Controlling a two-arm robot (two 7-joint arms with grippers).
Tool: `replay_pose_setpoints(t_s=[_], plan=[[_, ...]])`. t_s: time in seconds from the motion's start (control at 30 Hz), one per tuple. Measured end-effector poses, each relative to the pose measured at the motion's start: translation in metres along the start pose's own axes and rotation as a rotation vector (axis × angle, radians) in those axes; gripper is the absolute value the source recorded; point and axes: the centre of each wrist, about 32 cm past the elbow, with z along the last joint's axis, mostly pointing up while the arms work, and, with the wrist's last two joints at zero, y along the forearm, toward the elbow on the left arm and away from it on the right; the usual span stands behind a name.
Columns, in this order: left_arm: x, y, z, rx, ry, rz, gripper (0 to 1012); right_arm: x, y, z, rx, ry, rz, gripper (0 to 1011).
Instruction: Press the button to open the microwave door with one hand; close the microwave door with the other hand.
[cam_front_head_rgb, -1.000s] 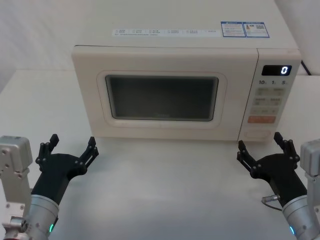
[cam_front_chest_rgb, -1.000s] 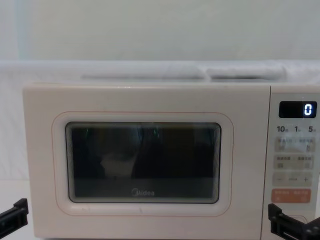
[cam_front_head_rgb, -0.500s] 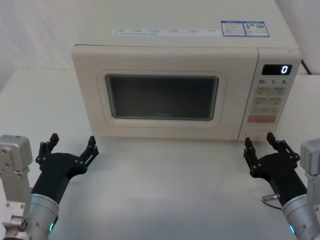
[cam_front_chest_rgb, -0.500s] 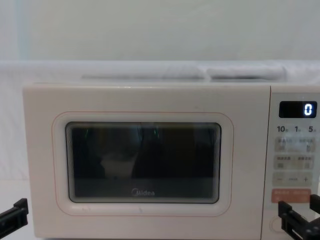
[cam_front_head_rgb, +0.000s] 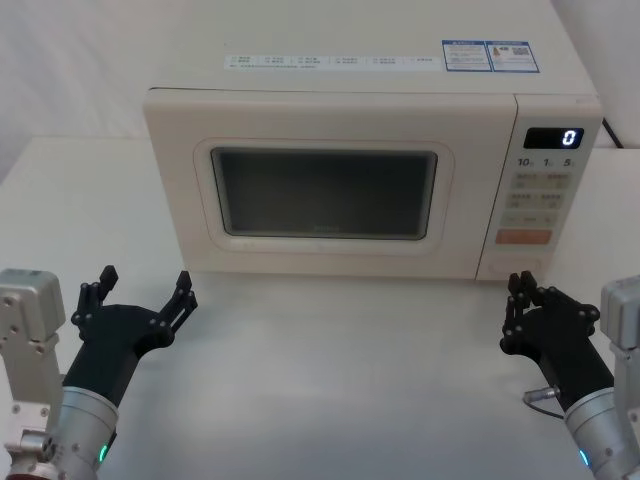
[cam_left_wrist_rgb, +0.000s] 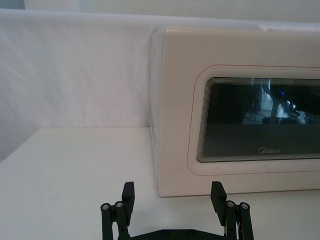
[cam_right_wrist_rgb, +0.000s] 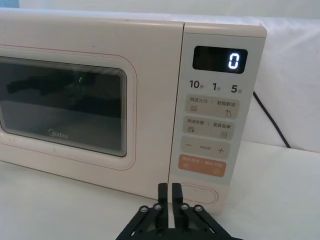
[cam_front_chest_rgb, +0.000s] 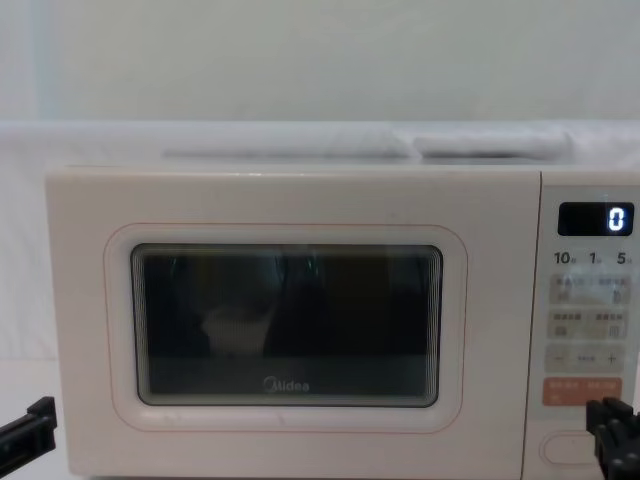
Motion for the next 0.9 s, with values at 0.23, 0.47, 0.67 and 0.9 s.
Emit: replay_pose_setpoints(t_s=[0.23,0.47,0.67,0.9], plan=[[0.0000,0.0000,0.0000,0.000,0.000,0.000,1000,0.0000,0.0000,0.0000,0.000,0.000,0.000,0],[0.0000,0.0000,0.0000,0.000,0.000,0.000,1000,0.0000,0.0000,0.0000,0.000,0.000,0.000,0],[0.0000,0.0000,0.0000,0.000,0.000,0.000,1000,0.0016,0.0006,-0.0005,-0.002,0.007,-0.012,0],[0.0000,0.0000,0.0000,0.000,0.000,0.000,1000,0.0060,0.0035,-0.0060,-0.026,0.027,-0.023,0]])
